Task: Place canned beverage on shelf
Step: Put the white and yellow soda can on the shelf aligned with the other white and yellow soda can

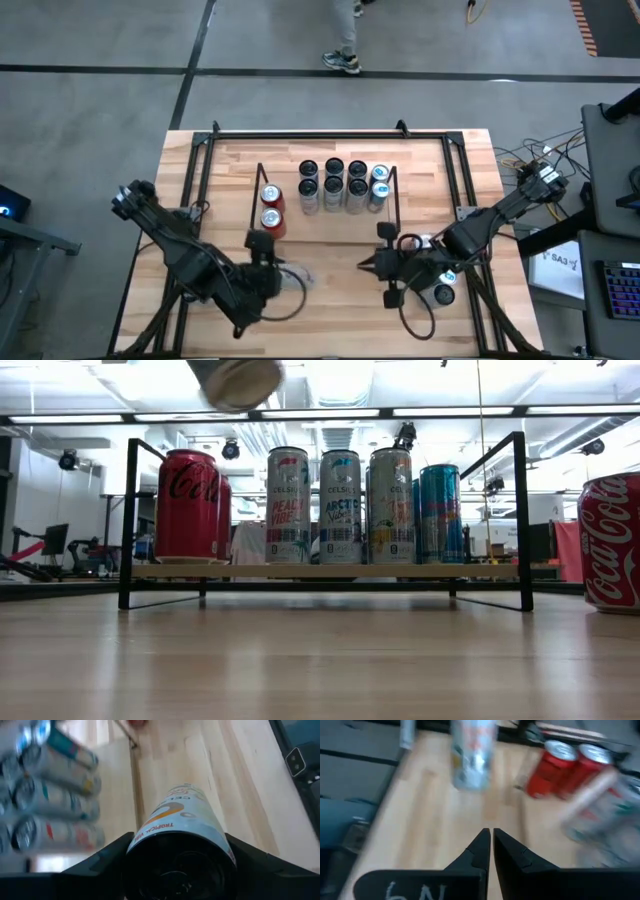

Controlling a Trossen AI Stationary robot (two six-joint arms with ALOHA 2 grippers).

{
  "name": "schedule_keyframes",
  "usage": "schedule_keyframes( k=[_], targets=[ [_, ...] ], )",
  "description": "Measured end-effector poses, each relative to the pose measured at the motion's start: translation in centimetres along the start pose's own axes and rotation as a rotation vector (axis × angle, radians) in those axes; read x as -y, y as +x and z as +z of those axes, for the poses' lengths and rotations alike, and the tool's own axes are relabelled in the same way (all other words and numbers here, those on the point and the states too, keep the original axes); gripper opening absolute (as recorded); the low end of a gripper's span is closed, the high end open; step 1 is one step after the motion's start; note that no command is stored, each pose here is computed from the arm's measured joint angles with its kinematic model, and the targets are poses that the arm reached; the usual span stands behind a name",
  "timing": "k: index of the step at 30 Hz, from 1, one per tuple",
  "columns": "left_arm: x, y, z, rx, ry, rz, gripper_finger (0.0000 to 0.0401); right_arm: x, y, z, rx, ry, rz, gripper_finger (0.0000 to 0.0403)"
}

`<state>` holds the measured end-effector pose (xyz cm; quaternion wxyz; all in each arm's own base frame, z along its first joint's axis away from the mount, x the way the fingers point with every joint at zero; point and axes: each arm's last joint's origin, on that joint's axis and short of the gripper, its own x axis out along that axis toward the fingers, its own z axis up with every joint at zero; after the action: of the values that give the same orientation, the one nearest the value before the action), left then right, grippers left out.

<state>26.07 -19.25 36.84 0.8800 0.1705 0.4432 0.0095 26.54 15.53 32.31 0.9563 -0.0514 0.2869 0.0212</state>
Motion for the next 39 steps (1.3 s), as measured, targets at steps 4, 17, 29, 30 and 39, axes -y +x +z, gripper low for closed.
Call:
schedule_keyframes(
  k=[4, 17, 29, 30, 39],
  targets=[
    [1.4, 1.6, 1.6, 0.035, 0.134, -0.004, 0.0247, -0.6, 0.2, 0.6, 0.07, 0.023, 0.142, 0.0013],
    [3.4, 4.1, 3.9, 0.111, 0.287, 0.01, 0.0247, -1.6, 2.1, 0.0, 0.032, 0.021, 0.212, 0.0141],
    [2.8, 4.9, 4.2, 0.101, 0.268, 0.026, 0.0247, -1.7, 5.7, 0.2, -0.01, 0.017, 0.162, 0.0366],
    [2.7, 4.9, 4.3, 0.104, 0.263, 0.029, 0.0247, -1.6, 5.9, 0.2, -0.011, 0.013, 0.157, 0.037],
    [1.7, 5.5, 4.6, 0.109, 0.238, 0.048, 0.0247, -0.5, 8.1, 0.3, 0.002, 0.008, 0.151, 0.0373]
  ],
)
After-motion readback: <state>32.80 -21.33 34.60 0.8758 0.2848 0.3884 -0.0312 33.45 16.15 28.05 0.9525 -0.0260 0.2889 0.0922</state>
